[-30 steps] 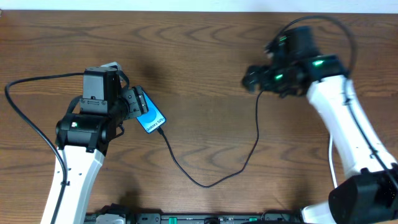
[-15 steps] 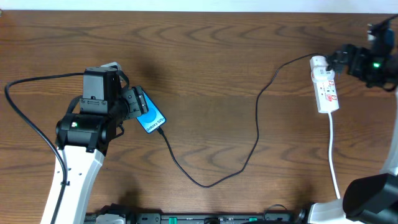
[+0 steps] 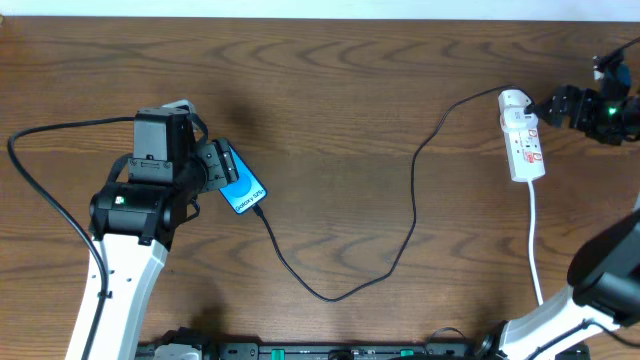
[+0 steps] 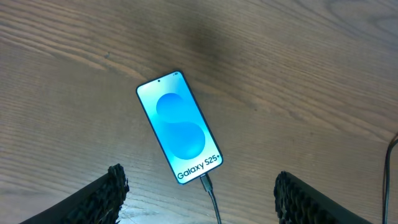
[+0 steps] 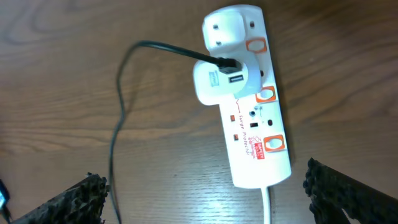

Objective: Plug charger to phone and switch on socket
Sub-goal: 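Move the right gripper right to the white power strip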

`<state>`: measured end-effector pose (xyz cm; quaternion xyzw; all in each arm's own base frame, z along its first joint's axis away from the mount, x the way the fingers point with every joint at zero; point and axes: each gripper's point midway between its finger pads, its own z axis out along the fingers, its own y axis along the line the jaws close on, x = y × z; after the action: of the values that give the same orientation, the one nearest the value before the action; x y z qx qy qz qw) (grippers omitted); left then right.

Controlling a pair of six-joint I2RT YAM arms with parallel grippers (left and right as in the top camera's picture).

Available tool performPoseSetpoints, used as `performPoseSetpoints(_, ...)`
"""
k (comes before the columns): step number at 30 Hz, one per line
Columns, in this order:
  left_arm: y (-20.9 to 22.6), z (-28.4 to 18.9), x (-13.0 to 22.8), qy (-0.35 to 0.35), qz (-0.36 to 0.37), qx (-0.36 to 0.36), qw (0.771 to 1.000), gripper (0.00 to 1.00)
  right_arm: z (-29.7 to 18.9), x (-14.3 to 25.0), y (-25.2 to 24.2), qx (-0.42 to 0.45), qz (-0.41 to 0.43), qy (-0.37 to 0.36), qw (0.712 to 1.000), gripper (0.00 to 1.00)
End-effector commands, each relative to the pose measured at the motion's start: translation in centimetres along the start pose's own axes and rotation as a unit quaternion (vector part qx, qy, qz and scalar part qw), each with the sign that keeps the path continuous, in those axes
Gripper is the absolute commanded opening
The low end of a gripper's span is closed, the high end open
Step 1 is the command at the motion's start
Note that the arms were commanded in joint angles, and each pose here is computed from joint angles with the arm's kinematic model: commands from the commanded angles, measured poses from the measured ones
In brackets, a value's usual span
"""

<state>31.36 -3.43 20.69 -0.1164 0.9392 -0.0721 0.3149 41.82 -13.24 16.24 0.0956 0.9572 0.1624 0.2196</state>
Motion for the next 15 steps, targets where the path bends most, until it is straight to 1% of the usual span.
performPoseSetpoints(1, 0.1, 0.0, -0.2, -0.002, 0.007, -0.005, 1.000, 0.78, 1.5, -0.5, -0.5, -0.014, -0.027, 0.008, 0.999, 0.99)
performPoseSetpoints(6, 0.1, 0.0, -0.2, -0.002, 0.007, -0.005, 1.000, 0.78, 4.4, 0.5, -1.2, -0.025, -0.063, 0.038, 0.997, 0.99)
performPoseSetpoints(11, 0.1, 0.0, -0.2, -0.002, 0.007, -0.005, 1.000, 0.78, 6.8, 1.1, -2.0, -0.031, -0.067, 0.058, 0.996, 0.99)
performPoseSetpoints(15, 0.1, 0.0, -0.2, -0.002, 0.007, -0.005, 1.000, 0.78, 8.8, 1.4, -2.2, -0.036, -0.087, 0.066, 0.993, 0.99)
